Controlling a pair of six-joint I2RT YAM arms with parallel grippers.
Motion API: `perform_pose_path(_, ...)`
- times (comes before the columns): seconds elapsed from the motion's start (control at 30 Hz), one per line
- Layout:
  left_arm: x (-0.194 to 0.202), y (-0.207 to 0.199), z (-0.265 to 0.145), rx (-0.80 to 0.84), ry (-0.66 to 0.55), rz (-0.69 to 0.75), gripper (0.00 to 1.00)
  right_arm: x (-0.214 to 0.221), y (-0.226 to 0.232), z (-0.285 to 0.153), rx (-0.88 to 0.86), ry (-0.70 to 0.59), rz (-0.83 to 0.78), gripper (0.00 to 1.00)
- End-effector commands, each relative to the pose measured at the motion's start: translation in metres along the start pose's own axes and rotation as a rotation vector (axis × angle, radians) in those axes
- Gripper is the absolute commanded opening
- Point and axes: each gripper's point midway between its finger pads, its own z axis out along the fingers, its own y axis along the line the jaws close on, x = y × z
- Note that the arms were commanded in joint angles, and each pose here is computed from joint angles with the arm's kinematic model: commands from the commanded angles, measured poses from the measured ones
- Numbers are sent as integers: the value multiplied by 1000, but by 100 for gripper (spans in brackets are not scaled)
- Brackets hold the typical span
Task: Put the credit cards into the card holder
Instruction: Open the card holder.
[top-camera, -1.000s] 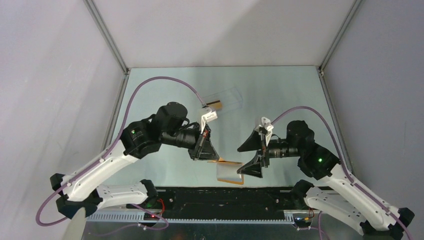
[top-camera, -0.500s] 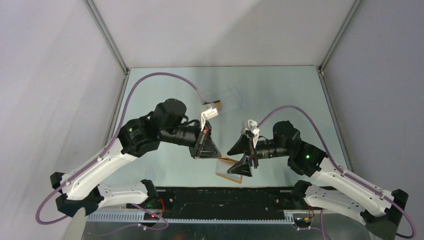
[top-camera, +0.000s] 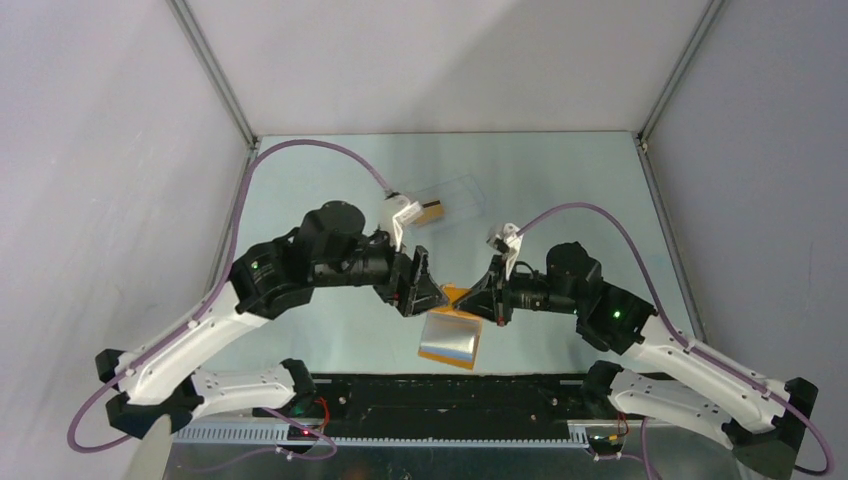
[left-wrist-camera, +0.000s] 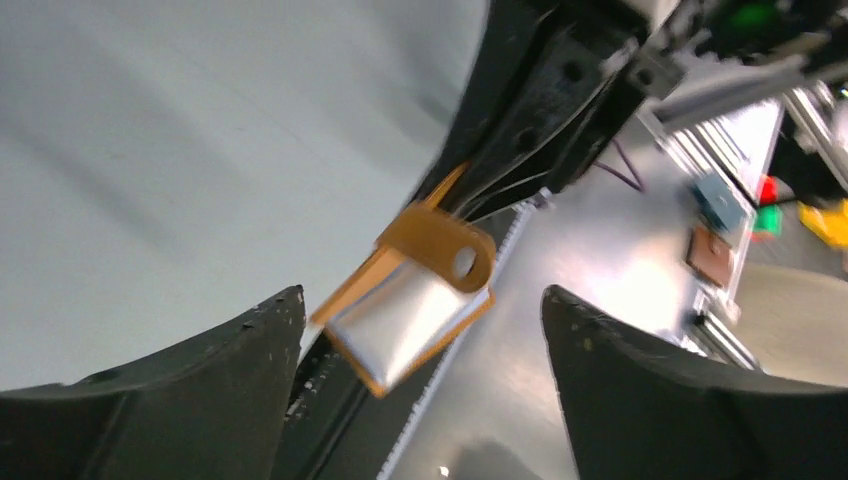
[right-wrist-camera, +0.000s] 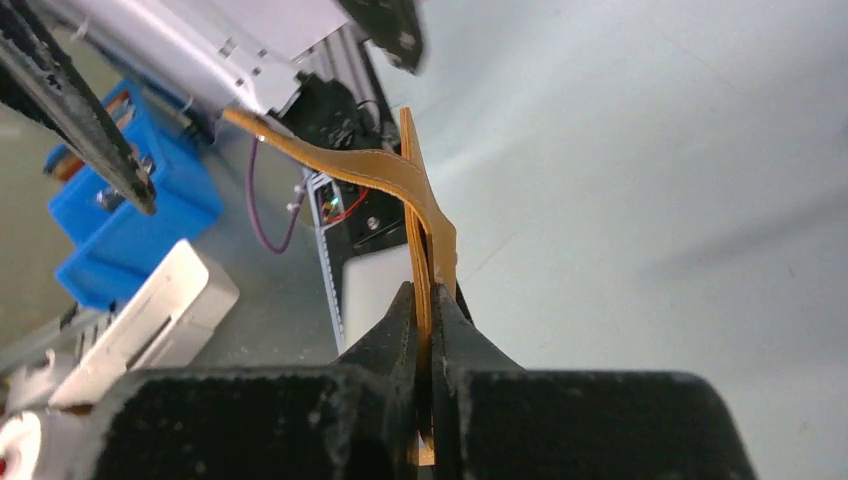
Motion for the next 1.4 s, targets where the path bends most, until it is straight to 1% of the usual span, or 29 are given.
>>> perform_pose_path(0.0,-22,35,-24,-209,-223,-66,98,-36,-17,-17,126,-111,154,0)
perform_pose_path(0.03,-13,45,-20,-229,-214,-89,99,-36,-24,-22,136,-111,217,0)
perform_pose_path(0.07,-15,40,-23,-191,-244,-110,99,-37,-27,-25,139,-112,247,0)
perform_pose_path(0.1,-12,45,-17,-183,-256,-146,99,-39,-31,-30,133,-119,305,0)
perform_pose_path(0.13,-8,40,-19,-138,-264,-158,100,-41,-33,-32,128,-125,330,0)
perform_pose_path(0.17,-5,44,-11,-115,-280,-187,100,-44,-35,-36,110,-130,365,0)
perform_pose_path(0.2,-1,37,-11,-61,-281,-190,100,-48,-36,-38,101,-141,375,0)
perform_pose_path(0.23,9,42,-2,-49,-265,-222,100,-51,-36,-42,89,-148,400,0)
perform_pose_path(0.3,6,27,6,69,-290,-222,100,-57,-35,-45,66,-162,421,0)
perform_pose_path(0.43,12,16,25,172,-237,-239,100,-62,-32,-48,39,-175,444,0)
perform_pose_path(0.6,16,30,48,132,-197,-250,100,-65,-25,-49,8,-175,465,0)
perform_pose_path(0.77,20,47,62,71,-185,-252,99,-67,-14,-50,-56,-157,486,0)
perform_pose_path(0.93,17,46,69,100,-207,-243,96,-68,-4,-50,-114,-134,515,0)
perform_pose_path(0.97,11,40,69,137,-227,-241,94,-69,-3,-50,-120,-135,514,0)
perform_pose_path(1.0,6,35,69,175,-257,-246,88,-69,-2,-51,-125,-132,519,0)
perform_pose_path(1.03,4,28,69,218,-259,-243,83,-69,-2,-51,-124,-134,519,0)
perform_pose_path(1.07,1,20,67,268,-272,-242,71,-70,-3,-51,-118,-138,521,0)
perform_pose_path(1.1,0,17,68,285,-271,-244,61,-70,-3,-51,-114,-142,521,0)
perform_pose_path(1.13,0,12,66,311,-270,-243,39,-71,-4,-52,-106,-151,519,0)
perform_pose_path(1.17,0,11,66,318,-267,-244,28,-71,-5,-52,-97,-155,521,0)
perform_pose_path(1.2,0,10,66,327,-263,-243,8,-73,-9,-52,-76,-169,524,0)
perform_pose_path(1.27,1,10,65,327,-266,-247,1,-72,-17,-52,-39,-181,523,12)
perform_pose_path(1.3,0,10,63,324,-274,-250,0,-69,-21,-53,-18,-179,518,26)
perform_pose_path(1.33,0,13,64,310,-282,-268,0,-68,-23,-54,-5,-182,509,34)
perform_pose_path(1.37,-2,14,62,302,-294,-278,0,-64,-30,-56,25,-179,505,47)
